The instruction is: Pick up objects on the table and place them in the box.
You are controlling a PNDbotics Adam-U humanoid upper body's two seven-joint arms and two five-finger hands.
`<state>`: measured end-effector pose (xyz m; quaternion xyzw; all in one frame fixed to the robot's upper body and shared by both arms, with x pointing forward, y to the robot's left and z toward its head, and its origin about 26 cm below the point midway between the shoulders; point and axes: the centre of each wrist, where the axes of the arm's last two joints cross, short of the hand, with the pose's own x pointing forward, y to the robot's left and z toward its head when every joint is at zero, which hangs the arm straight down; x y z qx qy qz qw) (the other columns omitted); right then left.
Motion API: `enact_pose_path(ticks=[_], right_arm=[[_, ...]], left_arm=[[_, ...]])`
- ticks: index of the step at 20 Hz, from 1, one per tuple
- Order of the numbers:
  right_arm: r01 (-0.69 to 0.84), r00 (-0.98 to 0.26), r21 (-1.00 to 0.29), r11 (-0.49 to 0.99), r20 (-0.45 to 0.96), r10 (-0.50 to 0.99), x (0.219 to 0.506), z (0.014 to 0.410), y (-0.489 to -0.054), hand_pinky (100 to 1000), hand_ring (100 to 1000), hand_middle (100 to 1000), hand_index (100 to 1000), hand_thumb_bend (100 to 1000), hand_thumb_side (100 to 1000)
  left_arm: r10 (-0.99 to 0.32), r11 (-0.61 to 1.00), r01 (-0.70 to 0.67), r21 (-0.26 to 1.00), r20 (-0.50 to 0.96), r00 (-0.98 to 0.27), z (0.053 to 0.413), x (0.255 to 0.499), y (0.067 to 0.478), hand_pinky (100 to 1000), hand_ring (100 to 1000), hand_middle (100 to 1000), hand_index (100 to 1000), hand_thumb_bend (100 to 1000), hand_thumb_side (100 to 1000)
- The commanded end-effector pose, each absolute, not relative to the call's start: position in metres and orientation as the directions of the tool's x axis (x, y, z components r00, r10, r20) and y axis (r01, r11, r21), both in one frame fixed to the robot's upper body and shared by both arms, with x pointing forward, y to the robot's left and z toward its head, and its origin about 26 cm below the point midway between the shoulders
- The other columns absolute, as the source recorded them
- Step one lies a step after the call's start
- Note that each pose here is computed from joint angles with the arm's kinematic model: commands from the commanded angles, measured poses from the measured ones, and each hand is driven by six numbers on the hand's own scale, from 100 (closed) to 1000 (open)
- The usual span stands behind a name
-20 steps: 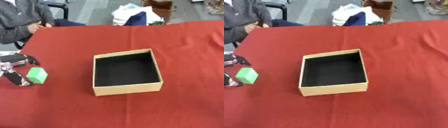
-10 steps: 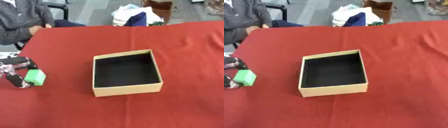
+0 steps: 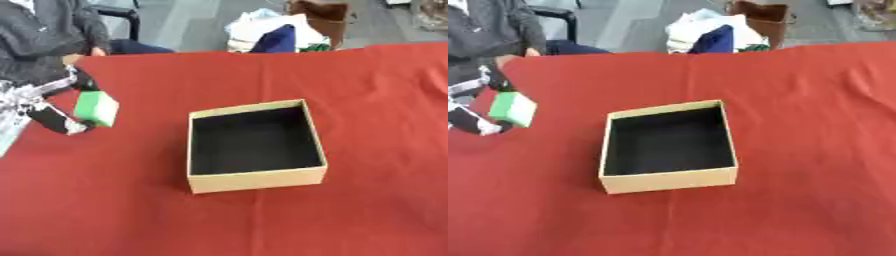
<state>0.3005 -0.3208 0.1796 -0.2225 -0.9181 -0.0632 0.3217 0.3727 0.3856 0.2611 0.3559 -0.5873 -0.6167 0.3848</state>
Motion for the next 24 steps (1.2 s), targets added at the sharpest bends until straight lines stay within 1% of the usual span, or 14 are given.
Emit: enact_pose_path(ticks=[1,7,13,17,24], right_arm=[[0.433,-0.704,-0.037,0.901,0.610,0.363,0.301,0.183,-0.320,634,742,765,866,100,540],[0.416,-0.710,-0.029,0.909,0.613,0.345,0.302,0.183,-0.317,633,742,765,865,100,542],[0.414,-0.714,-0.018,0.910,0.613,0.337,0.302,0.183,-0.316,633,743,765,865,100,543],[0.412,-0.718,-0.013,0.911,0.611,0.333,0.303,0.184,-0.315,633,743,765,865,100,544],[0.410,-0.719,-0.009,0.912,0.611,0.330,0.303,0.184,-0.315,632,743,764,865,100,540]], left_arm=[[-0.841,-0.049,0.018,0.999,-0.031,-0.541,0.282,0.374,0.353,768,688,526,658,264,100],[-0.759,-0.086,0.029,0.996,-0.047,-0.650,0.285,0.399,0.290,764,690,530,663,254,100],[-0.710,-0.095,0.041,0.995,-0.038,-0.703,0.280,0.427,0.242,760,691,533,669,249,100],[-0.685,-0.090,0.040,0.995,-0.033,-0.728,0.266,0.433,0.228,758,696,541,679,245,100],[-0.633,-0.118,0.041,0.992,-0.043,-0.773,0.245,0.431,0.210,758,697,544,682,249,100]])
